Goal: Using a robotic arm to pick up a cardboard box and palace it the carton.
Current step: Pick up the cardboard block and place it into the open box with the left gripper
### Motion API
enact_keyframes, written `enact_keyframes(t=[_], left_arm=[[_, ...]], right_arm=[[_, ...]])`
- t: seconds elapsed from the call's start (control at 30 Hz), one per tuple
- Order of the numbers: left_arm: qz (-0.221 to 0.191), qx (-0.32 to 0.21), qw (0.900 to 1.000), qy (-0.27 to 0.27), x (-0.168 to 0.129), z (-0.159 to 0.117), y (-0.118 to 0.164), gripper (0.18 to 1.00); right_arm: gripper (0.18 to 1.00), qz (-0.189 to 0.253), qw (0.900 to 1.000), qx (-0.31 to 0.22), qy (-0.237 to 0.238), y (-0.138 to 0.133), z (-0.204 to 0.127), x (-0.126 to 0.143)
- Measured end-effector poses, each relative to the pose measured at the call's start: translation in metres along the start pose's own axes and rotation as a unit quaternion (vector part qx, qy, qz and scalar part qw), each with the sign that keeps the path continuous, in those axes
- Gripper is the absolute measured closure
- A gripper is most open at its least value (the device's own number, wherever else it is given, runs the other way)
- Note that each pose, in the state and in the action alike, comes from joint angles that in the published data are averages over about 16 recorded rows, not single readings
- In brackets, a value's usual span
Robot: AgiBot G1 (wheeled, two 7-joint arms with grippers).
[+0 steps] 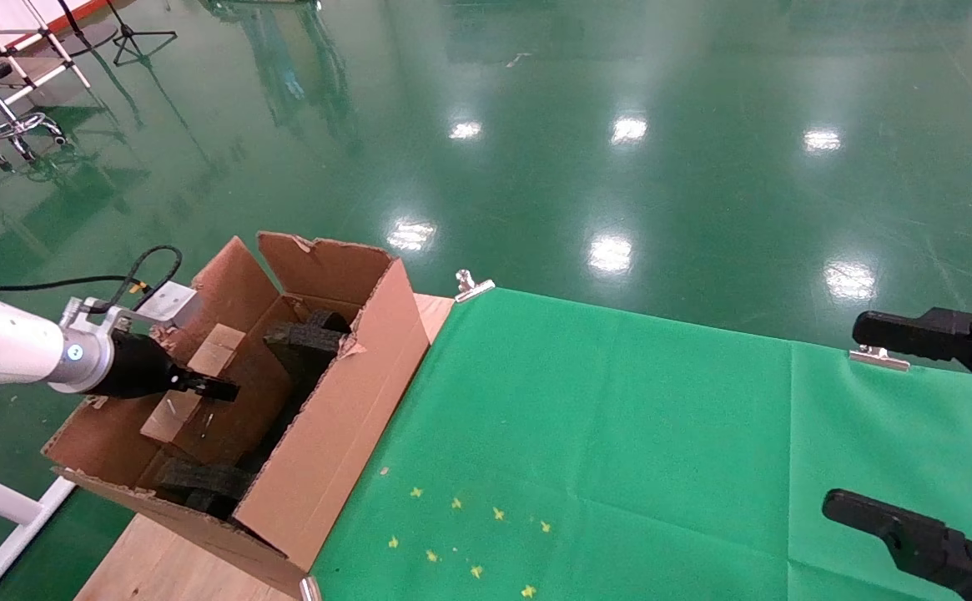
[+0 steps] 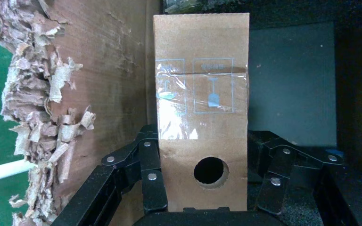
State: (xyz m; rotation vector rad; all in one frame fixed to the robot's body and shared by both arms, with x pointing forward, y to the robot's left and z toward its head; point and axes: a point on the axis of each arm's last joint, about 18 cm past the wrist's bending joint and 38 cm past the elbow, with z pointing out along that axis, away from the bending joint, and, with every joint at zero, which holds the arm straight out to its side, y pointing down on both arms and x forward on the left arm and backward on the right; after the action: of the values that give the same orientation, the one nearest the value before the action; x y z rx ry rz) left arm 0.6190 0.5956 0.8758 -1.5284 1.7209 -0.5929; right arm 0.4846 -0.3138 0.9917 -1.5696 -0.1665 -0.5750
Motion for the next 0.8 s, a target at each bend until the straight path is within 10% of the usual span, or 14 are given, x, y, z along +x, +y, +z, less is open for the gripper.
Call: enact_keyframes(t=[0.8], left_arm=[[0.007, -0.004, 1.0000, -0.003, -0.0018, -0.0018, 0.0001, 0.551]], right_arm=[[0.178, 0.000, 1.000, 0.000, 0.000, 0.0000, 0.0000, 0.0000]])
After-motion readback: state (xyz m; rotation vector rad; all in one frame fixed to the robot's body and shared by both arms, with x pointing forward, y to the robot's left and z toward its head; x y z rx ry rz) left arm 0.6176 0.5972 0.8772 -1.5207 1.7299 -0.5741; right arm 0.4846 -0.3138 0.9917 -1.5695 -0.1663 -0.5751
